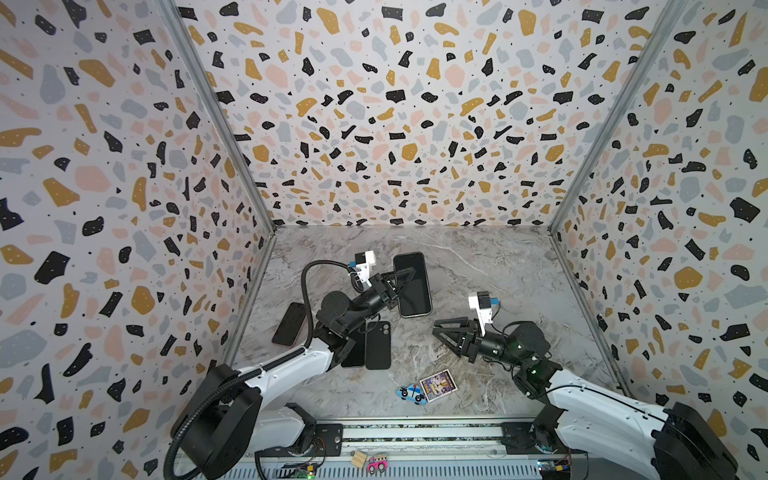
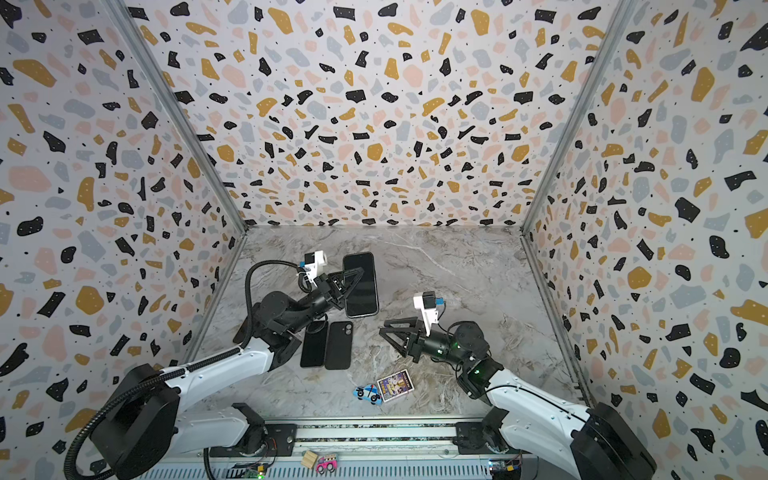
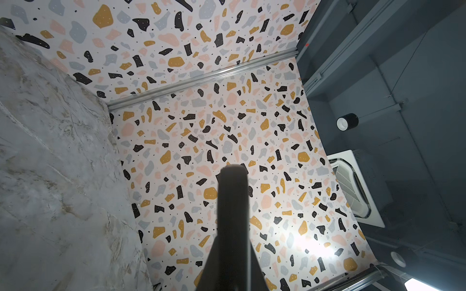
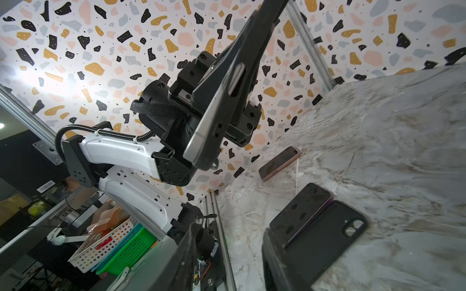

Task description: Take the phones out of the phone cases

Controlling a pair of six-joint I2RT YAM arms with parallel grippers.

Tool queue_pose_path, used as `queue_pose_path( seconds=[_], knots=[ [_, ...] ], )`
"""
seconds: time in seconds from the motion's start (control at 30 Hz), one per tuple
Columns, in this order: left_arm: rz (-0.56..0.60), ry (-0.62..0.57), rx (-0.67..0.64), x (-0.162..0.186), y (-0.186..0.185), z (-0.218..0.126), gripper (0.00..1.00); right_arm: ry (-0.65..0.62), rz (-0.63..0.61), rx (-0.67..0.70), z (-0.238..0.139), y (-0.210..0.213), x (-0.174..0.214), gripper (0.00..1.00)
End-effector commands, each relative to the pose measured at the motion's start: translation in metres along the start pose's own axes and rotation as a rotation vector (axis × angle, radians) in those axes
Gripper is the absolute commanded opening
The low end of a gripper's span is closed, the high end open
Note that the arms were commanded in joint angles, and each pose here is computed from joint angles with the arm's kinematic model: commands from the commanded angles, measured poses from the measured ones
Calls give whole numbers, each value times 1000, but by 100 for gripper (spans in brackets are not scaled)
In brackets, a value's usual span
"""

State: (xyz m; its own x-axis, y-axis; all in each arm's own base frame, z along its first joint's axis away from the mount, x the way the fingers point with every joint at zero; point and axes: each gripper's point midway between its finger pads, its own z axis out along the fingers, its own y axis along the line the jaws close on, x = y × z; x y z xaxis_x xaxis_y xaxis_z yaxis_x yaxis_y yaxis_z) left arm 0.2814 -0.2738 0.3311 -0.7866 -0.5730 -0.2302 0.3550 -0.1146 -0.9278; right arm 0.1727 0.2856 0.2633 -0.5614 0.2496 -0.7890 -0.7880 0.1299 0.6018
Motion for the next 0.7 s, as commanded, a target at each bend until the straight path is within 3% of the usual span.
queue_pose_path(
  seconds=[0.0, 0.67],
  knots=[
    [32, -21, 104, -2, -30, -4, 0, -67, -18, -106, 8, 31, -28, 44],
    [37, -10, 130, 1, -35, -5, 0, -95, -15, -78, 20, 20, -38, 43]
  ],
)
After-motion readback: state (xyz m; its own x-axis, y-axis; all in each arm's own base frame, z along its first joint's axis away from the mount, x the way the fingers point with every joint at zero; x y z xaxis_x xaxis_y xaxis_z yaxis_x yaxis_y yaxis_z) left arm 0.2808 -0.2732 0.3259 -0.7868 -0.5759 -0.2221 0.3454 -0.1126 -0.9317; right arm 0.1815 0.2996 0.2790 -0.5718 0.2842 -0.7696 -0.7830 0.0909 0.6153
